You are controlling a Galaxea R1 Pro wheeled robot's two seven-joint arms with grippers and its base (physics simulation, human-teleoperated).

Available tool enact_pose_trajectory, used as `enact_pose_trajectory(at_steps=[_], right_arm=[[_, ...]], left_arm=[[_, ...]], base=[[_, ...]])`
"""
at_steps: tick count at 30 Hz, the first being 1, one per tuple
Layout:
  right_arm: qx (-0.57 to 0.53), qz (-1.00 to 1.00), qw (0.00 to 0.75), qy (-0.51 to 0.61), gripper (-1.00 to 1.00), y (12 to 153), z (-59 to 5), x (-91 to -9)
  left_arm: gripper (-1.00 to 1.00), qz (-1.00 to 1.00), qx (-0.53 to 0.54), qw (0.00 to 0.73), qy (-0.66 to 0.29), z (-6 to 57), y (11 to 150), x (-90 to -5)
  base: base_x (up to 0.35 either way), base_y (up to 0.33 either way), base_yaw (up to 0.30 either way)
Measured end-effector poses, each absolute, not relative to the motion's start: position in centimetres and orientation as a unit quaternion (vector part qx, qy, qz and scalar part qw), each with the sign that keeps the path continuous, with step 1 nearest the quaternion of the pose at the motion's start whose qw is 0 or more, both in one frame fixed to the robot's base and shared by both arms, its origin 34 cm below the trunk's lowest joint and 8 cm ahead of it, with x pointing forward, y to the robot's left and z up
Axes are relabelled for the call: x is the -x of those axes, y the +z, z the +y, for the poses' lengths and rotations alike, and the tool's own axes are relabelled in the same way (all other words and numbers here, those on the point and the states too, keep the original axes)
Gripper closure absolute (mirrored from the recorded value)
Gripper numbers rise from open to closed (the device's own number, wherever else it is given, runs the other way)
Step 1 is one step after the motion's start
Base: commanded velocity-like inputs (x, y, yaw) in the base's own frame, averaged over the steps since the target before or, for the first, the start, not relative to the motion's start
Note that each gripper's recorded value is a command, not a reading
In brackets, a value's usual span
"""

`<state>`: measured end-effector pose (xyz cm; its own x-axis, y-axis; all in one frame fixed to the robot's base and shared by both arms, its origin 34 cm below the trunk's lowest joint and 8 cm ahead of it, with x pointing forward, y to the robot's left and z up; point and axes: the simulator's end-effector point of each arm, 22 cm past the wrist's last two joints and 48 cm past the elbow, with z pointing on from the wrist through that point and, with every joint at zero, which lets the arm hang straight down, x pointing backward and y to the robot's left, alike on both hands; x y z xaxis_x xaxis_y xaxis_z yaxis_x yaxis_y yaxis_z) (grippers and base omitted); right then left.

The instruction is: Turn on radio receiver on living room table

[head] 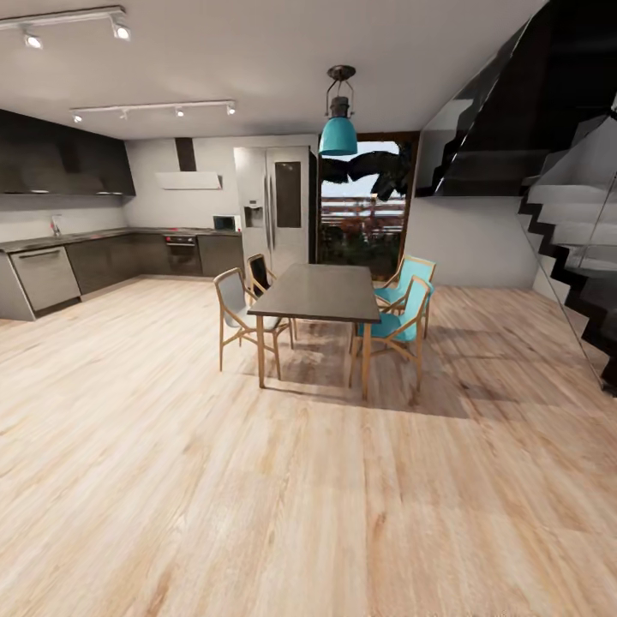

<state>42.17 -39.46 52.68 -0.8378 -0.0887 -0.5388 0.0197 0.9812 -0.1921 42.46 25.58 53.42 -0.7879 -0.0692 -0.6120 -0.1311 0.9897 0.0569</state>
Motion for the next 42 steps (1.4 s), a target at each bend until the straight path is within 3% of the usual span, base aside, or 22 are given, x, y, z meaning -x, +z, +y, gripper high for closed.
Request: enact_pose_trajectory(at_steps=[42], right_arm=[[0.017, 0.954, 0.284, -0.095, -1.00, 52.67, -39.50, -42.12]], left_arm=[[-1.00, 0.938, 0.056, 0.338, 0.051, 25.71, 53.92, -43.05]], base=[[0.000, 0.000, -0.277]])
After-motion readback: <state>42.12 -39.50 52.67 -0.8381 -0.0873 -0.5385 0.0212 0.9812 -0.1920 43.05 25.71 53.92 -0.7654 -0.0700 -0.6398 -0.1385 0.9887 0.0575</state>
